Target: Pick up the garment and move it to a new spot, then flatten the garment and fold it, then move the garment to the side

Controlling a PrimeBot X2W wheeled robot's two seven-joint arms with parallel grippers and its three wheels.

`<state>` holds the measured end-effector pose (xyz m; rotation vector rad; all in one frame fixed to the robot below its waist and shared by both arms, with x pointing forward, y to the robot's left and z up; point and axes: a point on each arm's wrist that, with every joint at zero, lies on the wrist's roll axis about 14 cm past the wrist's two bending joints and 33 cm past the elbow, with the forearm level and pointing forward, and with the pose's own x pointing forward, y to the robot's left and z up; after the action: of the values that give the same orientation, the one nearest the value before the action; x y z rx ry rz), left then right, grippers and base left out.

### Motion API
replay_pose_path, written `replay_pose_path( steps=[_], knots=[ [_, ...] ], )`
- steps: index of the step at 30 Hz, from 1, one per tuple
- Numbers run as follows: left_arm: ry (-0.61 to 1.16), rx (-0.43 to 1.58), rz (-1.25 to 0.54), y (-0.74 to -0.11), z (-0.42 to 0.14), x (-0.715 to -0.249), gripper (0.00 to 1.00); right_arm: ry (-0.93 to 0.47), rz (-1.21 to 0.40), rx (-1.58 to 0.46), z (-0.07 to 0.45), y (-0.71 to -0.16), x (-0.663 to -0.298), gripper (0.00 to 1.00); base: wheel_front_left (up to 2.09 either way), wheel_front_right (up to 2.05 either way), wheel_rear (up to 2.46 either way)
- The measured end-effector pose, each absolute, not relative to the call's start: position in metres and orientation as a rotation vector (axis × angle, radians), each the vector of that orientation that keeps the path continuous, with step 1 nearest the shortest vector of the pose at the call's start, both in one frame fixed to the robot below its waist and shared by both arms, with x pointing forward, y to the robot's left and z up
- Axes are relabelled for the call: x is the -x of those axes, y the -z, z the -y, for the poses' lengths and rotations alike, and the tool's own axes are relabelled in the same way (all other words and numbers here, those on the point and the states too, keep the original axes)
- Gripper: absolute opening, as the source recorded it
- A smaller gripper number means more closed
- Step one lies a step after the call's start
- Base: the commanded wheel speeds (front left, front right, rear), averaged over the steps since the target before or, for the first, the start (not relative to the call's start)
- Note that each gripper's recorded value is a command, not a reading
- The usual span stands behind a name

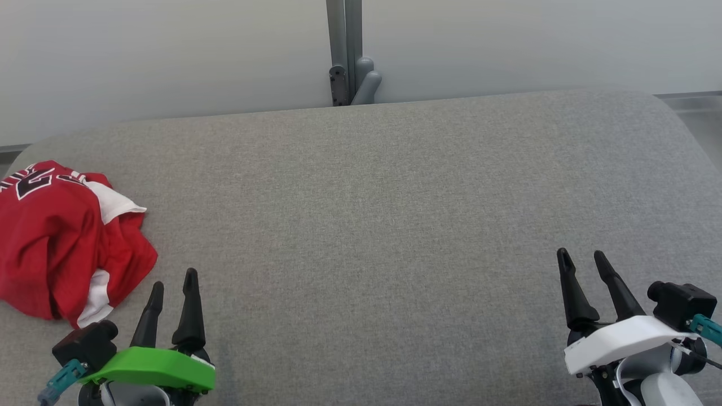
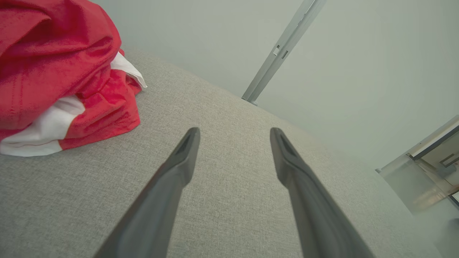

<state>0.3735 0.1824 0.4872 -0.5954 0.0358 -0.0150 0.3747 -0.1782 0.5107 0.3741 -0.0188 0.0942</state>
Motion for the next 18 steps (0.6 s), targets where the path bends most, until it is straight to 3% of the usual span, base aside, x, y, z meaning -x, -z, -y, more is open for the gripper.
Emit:
replay_pose_path(
  steps=[18],
  knots=[
    [0.055, 0.390, -0.017, -0.4895, -0.1800, -0.3715, 1.00, -0.130, 0.062, -0.169, 0.1744, -0.5173, -0.3741, 1.00, 0.00, 0.00, 0.00]
  ],
)
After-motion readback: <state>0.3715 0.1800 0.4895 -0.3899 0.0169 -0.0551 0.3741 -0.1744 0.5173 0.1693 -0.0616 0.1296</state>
